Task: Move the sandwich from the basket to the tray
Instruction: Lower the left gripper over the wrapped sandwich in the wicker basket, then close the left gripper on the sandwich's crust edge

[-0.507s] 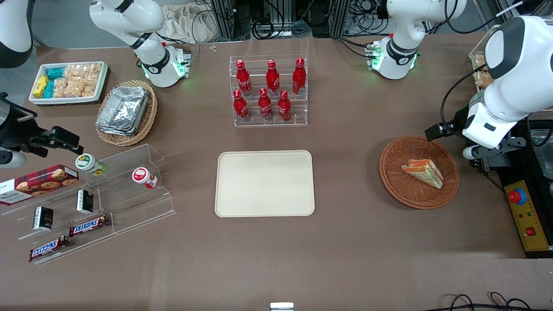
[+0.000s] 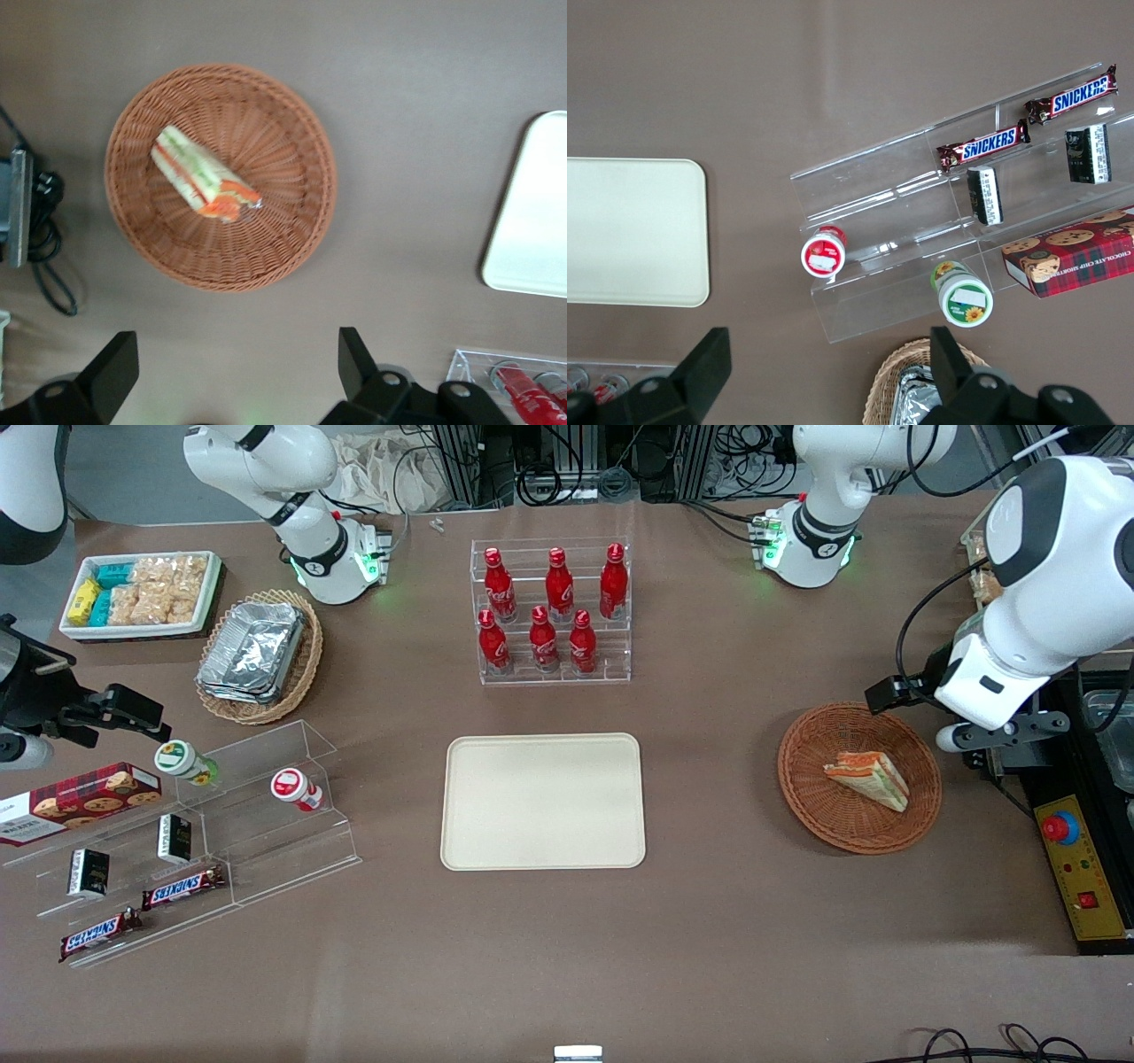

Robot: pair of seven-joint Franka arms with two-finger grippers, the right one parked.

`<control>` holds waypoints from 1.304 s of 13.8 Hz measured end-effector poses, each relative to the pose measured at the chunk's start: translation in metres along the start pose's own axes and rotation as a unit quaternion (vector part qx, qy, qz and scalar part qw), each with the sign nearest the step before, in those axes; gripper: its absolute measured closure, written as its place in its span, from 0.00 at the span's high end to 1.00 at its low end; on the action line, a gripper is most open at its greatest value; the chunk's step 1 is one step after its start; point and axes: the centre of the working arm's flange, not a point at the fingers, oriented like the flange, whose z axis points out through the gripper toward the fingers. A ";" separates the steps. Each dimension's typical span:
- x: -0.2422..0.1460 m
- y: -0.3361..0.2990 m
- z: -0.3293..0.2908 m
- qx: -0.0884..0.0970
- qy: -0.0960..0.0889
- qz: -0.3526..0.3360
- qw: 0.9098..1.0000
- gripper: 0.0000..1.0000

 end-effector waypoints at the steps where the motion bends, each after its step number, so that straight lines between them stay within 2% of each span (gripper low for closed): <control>1: 0.005 -0.012 0.007 0.001 -0.011 -0.015 1.000 1.00; 3: 0.021 -0.038 0.029 0.005 -0.031 -0.098 0.995 1.00; 4: 0.030 -0.047 0.044 0.008 -0.040 -0.151 0.988 1.00; 7: 0.055 -0.053 0.102 0.029 -0.072 -0.281 0.956 1.00; 9: 0.067 -0.055 0.141 0.046 -0.095 -0.321 0.941 1.00; 11: 0.076 -0.067 0.169 0.051 -0.097 -0.344 0.932 1.00; 14: 0.076 -0.093 0.202 0.048 -0.088 -0.370 0.924 1.00; 16: 0.071 -0.099 0.222 0.041 -0.080 -0.381 0.920 1.00; 18: 0.070 -0.096 0.231 0.024 -0.081 -0.394 0.915 1.00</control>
